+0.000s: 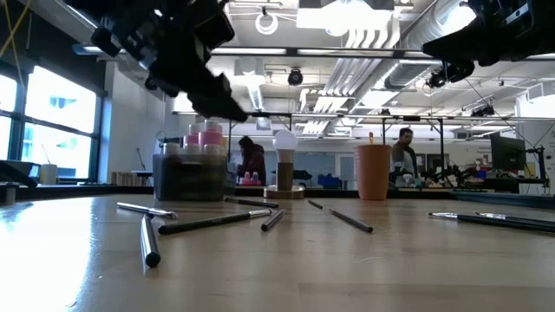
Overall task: Pick & Place Paint Supplies
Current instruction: Put the silver paintbrush into the orange cup
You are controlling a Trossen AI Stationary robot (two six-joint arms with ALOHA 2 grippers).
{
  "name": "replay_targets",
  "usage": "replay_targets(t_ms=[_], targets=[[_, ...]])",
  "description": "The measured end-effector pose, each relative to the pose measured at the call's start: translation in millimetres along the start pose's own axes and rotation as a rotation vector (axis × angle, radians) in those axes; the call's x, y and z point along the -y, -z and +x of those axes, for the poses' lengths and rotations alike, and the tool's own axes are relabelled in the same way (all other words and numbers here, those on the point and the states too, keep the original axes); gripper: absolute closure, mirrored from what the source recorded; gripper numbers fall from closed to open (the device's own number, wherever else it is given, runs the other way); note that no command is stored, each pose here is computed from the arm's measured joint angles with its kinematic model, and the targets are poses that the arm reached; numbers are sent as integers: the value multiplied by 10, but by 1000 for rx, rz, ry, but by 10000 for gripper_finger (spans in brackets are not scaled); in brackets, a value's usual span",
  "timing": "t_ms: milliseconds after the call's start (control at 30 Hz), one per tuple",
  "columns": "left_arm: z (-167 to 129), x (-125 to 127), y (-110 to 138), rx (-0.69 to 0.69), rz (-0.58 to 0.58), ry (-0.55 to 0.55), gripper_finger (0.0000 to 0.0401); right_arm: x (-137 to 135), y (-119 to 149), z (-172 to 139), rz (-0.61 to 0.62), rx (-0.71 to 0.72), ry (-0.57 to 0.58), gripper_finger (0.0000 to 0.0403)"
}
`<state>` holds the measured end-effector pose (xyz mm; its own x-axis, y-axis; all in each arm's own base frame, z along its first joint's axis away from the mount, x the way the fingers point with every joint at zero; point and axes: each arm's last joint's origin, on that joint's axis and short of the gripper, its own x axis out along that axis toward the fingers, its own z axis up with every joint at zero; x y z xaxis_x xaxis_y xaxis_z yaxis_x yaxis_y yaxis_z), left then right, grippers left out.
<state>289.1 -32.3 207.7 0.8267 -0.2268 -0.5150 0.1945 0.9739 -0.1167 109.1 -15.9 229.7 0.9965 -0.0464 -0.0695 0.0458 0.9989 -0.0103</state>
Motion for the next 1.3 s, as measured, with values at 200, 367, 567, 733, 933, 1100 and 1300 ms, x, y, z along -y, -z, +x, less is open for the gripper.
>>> replay_targets(t_ms=[200,367,567,733,933,1100,1300], targets=[[105,165,96,-58,45,37,180,1,0,-1,0,0,4,401],[117,325,114,-62,79,35,180,1,0,-1,0,0,4,401],[111,487,217,-144,121,-4,180,1,0,-1,0,0,4,401],[98,494,285,-208,158,-71,180,1,0,0,0,0,3,401],[88,487,328,-254,155,-66,180,1,0,-1,0,0,4,401],[56,469,424,-359,143,-84,180,1,0,-1,0,0,4,401],[-6,429,547,-499,166,-164,180,1,0,0,0,0,4,401]])
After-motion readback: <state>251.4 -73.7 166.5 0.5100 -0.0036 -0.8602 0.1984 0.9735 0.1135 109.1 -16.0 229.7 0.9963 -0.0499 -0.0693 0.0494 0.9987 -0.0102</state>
